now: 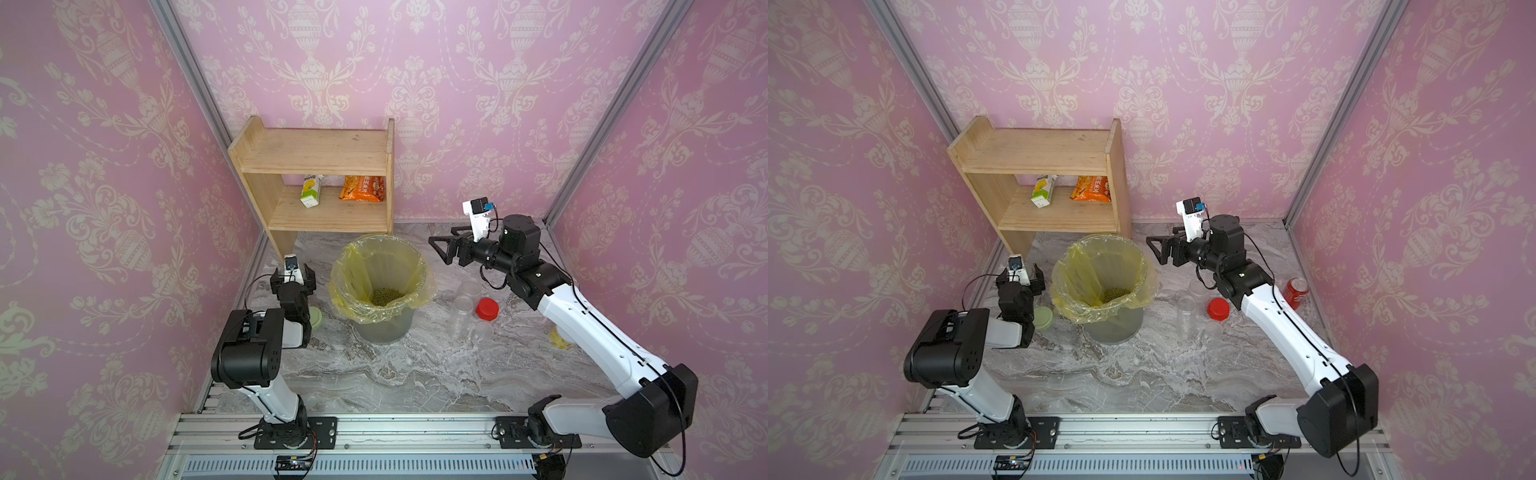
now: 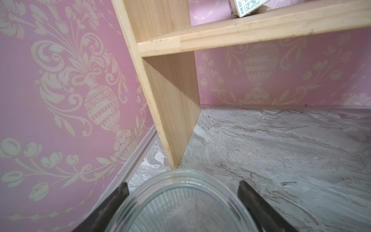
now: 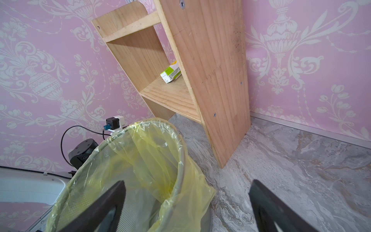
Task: Empty moldy mung beans from jars
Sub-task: Place the jar at the center of the board.
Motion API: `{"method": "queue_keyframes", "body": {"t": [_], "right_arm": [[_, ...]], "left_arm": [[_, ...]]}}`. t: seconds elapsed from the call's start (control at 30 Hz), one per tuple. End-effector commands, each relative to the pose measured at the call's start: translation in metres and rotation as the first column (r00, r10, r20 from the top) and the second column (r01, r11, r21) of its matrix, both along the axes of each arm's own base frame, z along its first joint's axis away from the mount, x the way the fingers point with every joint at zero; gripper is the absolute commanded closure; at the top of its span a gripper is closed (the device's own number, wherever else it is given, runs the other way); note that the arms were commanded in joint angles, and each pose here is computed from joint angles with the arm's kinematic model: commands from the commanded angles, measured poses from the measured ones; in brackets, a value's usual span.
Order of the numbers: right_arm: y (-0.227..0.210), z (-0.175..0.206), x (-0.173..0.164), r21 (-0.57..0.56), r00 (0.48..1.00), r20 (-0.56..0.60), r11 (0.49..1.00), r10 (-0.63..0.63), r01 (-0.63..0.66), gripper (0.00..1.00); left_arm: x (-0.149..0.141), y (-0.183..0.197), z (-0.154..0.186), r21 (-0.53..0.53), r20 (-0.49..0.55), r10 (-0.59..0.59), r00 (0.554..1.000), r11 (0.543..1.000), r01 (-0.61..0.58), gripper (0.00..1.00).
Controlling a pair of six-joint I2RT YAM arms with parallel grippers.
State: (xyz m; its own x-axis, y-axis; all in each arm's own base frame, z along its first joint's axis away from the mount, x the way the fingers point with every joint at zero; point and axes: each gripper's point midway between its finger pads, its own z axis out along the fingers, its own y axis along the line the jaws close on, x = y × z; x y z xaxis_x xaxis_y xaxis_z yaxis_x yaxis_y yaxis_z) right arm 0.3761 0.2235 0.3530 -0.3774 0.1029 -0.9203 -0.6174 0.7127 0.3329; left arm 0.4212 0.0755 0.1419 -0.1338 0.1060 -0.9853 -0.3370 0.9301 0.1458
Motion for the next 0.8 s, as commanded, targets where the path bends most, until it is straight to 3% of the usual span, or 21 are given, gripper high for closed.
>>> {"method": "queue_keyframes", "body": {"t": [0.0, 0.2, 0.4, 0.5, 0.77], "right_arm": [[-0.0051, 0.0054, -0.0047, 0.010, 1.000, 0.009, 1.000, -0.005, 0.005, 0.02], [-0.0066, 0.0056, -0.0034, 0.014, 1.000, 0.005, 1.000, -0.010, 0.010, 0.02], [-0.0056, 0.0084, -0.0069, 0.005, 1.000, 0.006, 1.000, 0.012, -0.012, 0.02], [-0.0078, 0.0108, -0.0076, 0.004, 1.000, 0.012, 1.000, 0.006, -0.006, 0.02], [-0.0144, 0.0126, -0.0076, 0.004, 1.000, 0.015, 1.000, -0.017, 0.017, 0.02]], "left_arm": [[0.0006, 0.0041, 0.0238, 0.029, 0.090, 0.009, 0.996, 1.000, -0.012, 0.43], [0.0018, 0.0039, 0.0241, 0.029, 0.090, 0.006, 0.996, 1.000, -0.009, 0.30], [0.0018, 0.0005, 0.0228, 0.041, 0.081, -0.015, 0.997, 0.999, 0.012, 0.24], [0.0013, 0.0009, 0.0234, 0.042, 0.087, -0.012, 0.996, 0.999, 0.009, 0.13], [0.0021, -0.0004, 0.0232, 0.049, 0.087, -0.019, 0.996, 0.999, 0.015, 0.09]]}}
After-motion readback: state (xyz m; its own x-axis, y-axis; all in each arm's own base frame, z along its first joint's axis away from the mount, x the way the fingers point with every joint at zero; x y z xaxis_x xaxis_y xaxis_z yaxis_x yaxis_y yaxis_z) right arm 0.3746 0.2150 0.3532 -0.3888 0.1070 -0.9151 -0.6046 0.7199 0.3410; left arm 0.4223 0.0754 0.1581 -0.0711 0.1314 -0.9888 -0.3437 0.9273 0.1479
